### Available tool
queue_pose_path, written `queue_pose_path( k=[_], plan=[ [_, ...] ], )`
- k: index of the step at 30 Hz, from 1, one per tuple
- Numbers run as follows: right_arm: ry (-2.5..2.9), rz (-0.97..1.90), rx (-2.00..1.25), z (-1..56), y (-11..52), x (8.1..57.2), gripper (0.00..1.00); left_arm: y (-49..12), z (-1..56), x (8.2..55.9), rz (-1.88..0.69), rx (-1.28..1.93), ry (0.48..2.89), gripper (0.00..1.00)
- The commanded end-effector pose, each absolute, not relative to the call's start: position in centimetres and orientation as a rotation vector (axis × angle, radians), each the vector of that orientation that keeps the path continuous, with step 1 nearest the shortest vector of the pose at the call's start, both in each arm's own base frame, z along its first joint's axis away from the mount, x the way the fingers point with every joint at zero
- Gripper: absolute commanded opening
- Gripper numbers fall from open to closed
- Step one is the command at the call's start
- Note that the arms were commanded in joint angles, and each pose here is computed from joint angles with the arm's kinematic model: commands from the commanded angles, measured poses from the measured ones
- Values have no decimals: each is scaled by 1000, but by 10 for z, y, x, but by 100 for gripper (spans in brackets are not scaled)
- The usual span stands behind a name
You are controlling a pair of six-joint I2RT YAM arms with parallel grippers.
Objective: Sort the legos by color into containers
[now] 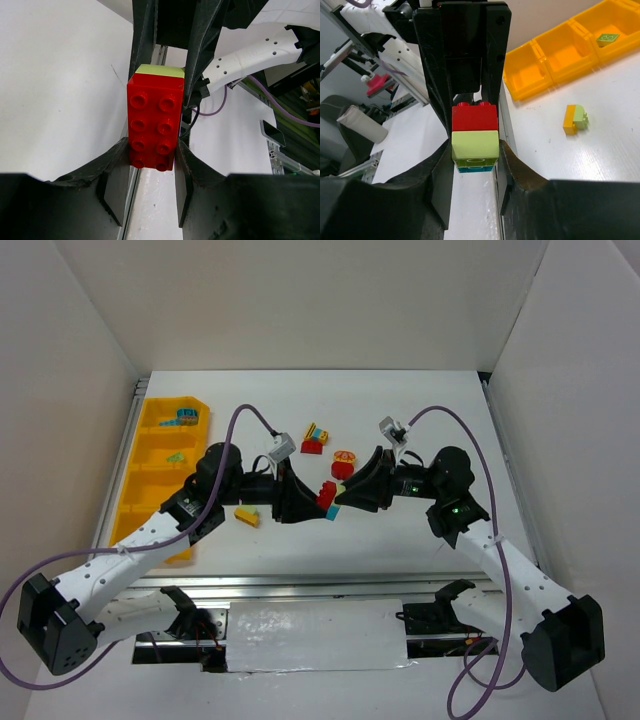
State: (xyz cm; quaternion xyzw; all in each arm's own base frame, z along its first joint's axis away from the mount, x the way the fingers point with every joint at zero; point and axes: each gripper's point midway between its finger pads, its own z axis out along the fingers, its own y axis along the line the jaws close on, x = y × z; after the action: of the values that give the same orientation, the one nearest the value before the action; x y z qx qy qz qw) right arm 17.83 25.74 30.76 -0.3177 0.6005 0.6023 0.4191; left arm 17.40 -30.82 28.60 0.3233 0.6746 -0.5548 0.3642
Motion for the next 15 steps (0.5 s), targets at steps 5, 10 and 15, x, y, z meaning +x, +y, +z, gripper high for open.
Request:
queue_pose_path(
  k=[5,10,15],
  plan=[
    [1444,1492,-810,316,256,180,0,-305,318,170,-1431,846,1614,0],
    [1452,1480,-844,309,252,180,0,-301,320,171,-1422,835,1611,0],
    [1444,1496,-902,305,245,178,0,-295,320,173,-1418,829,1611,0]
  ],
)
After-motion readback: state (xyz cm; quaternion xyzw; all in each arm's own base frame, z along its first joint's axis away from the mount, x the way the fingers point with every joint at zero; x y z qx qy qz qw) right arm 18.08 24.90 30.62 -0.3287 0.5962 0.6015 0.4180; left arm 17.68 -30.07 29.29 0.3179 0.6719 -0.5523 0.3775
